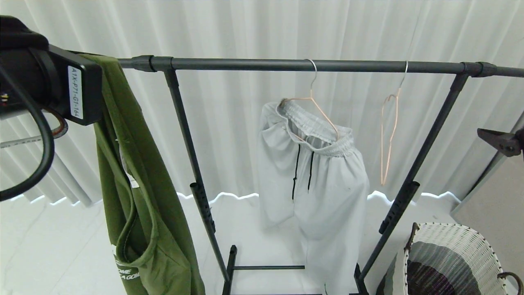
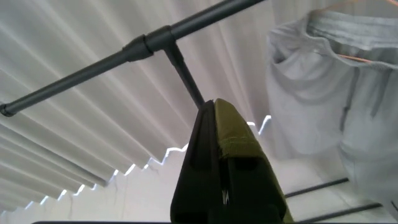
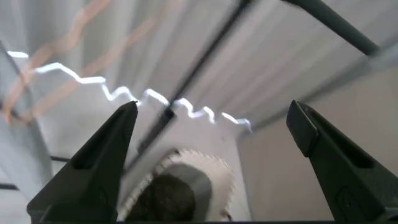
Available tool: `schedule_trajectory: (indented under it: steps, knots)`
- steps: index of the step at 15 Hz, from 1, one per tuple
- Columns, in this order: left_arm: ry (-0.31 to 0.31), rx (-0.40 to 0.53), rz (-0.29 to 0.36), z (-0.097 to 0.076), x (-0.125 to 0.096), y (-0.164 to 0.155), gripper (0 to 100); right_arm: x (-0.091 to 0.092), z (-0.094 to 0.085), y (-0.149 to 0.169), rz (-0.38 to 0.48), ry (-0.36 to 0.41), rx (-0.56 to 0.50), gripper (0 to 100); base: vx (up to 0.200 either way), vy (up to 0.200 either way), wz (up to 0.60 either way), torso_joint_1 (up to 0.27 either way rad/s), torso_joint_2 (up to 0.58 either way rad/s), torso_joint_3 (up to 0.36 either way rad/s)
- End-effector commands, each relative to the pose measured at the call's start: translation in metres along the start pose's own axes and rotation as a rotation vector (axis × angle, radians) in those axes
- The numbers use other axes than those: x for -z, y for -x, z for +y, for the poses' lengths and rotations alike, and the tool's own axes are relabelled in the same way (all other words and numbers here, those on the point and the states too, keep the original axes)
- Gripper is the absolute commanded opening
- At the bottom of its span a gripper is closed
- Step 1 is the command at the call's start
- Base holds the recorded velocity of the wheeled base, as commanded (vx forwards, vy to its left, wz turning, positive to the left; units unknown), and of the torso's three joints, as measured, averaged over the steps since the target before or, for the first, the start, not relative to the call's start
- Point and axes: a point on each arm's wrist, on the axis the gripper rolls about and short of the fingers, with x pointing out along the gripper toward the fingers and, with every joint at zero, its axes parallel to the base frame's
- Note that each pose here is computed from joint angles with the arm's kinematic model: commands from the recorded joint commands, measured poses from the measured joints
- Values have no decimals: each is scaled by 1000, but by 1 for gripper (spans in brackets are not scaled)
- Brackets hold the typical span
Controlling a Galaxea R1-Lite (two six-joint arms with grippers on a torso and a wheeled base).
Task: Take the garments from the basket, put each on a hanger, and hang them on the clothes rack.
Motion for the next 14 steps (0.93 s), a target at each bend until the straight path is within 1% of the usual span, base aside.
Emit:
schedule_trajectory:
  steps: [1, 4, 5, 6, 8, 9, 11, 14]
  knots:
    - [0, 3, -2, -1, 0, 0, 0, 2, 1, -3, 9, 1, -8, 100, 200, 0, 0, 2, -7, 2]
    - [-1, 14, -7, -2, -1, 1, 0, 3, 5, -13, 24, -34, -18, 100, 200, 0, 0, 2, 1, 2]
    - [-1, 18, -8, -3, -1, 1, 0, 3, 9, -21, 28, -79, -25, 100, 0, 0, 0, 0, 0, 0]
    - [-2, 18, -6, -3, 0, 2, 0, 3, 14, -25, 30, -105, -41, 100, 0, 0, 0, 0, 0, 0]
    - [-1, 19, -8, -3, 0, 3, 0, -2, 27, -29, 14, -182, -106, 100, 0, 0, 0, 0, 0, 0]
    - [-2, 20, -6, -3, 1, 3, 0, -3, 34, -28, 8, -204, -146, 100, 0, 0, 0, 0, 0, 0]
    - [-3, 21, -5, -2, 3, 5, 0, -2, 46, -36, 28, -200, -184, 100, 0, 0, 0, 0, 0, 0]
    - [-14, 25, 9, -4, 9, 6, 0, 4, 58, -58, 88, -180, -193, 100, 0, 0, 0, 0, 0, 0]
